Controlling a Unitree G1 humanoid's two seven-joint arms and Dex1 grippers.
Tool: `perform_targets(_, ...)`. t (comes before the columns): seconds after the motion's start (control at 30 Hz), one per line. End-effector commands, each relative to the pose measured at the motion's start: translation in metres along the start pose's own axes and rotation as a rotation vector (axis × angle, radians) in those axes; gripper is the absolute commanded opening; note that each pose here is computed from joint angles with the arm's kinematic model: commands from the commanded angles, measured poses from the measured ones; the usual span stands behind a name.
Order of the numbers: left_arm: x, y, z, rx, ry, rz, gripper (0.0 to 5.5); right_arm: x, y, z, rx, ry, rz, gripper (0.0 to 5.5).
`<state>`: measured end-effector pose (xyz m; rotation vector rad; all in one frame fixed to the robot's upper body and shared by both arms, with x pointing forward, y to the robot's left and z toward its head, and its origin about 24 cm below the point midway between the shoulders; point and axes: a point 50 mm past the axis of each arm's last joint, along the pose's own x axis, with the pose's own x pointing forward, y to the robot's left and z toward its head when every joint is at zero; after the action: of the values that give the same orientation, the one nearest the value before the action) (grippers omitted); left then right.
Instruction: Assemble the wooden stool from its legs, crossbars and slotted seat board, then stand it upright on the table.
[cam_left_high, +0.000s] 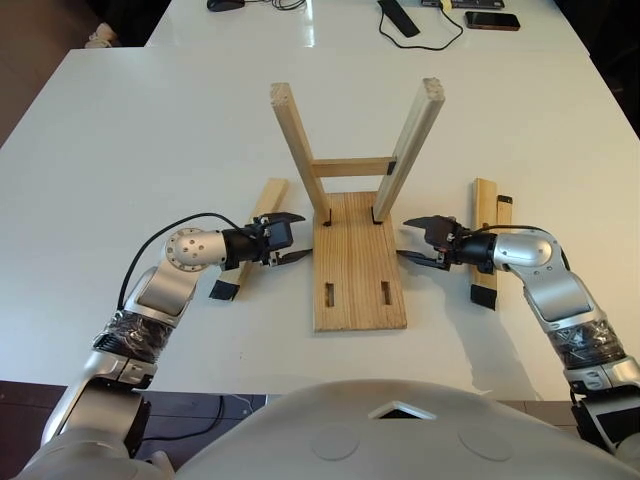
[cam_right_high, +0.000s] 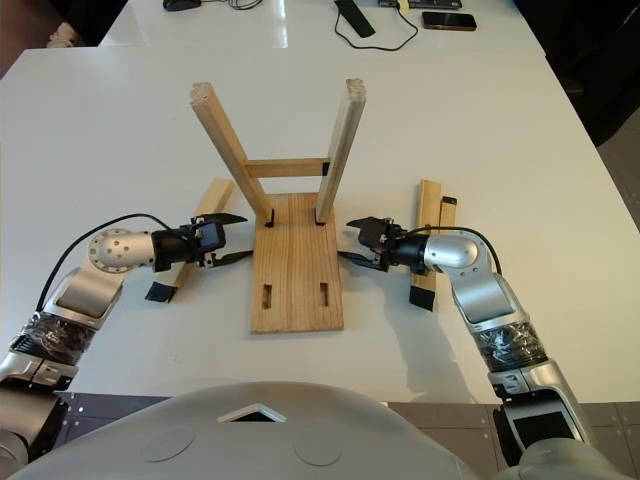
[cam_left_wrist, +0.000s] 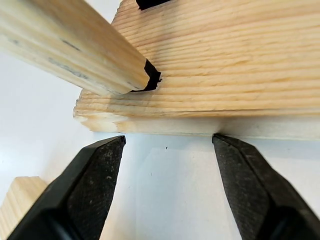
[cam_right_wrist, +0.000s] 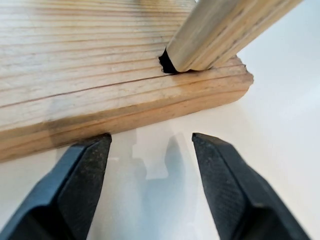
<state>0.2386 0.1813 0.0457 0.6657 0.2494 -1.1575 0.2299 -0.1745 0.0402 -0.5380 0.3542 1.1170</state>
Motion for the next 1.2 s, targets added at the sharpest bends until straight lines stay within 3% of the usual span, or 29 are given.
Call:
perform_targets(0.03, -0.020, 0.015, -0.005, -0.125, -0.002, 0.113, 3.23, -0.024, -0.009, 0.013, 0.007, -0.048, -0.104, 2.99)
perform_targets(0.17, -0.050, 0.036, 0.008, -0.336, -0.135, 0.309, 3.23, -0.065, -0.032, 0.014, 0.106, -0.048, -0.405, 2.99)
perform_targets(0.3, -0.062, 0.057, 0.038, -0.471, -0.278, 0.488, 2.98, -0.084, -0.053, 0.029, 0.186, -0.099, -0.723, 2.99)
perform_targets(0.4, -0.059, 0.084, 0.084, -0.512, -0.439, 0.580, 2.50, -0.084, -0.081, 0.071, 0.226, -0.256, -0.908, 2.99)
perform_targets(0.53, -0.053, 0.120, 0.131, -0.567, -0.527, 0.732, 2.50, -0.076, -0.110, 0.127, 0.271, -0.415, -1.028, 2.99)
perform_targets(0.77, -0.061, 0.151, 0.157, -0.584, -0.379, 0.952, 2.50, -0.062, -0.121, 0.180, 0.312, -0.466, -1.019, 2.99)
perform_targets(0.93, -0.034, 0.148, 0.190, -0.694, -0.424, 0.739, 2.50, -0.041, -0.108, 0.191, 0.482, -0.456, -0.794, 2.99)
perform_targets(1.03, -0.019, 0.143, 0.180, -0.818, -0.414, 0.661, 2.50, -0.034, -0.102, 0.189, 0.537, -0.433, -0.766, 2.99)
perform_targets(1.2, -0.022, 0.137, 0.179, -0.874, -0.477, 0.673, 2.50, -0.027, -0.090, 0.191, 0.573, -0.429, -0.708, 2.99)
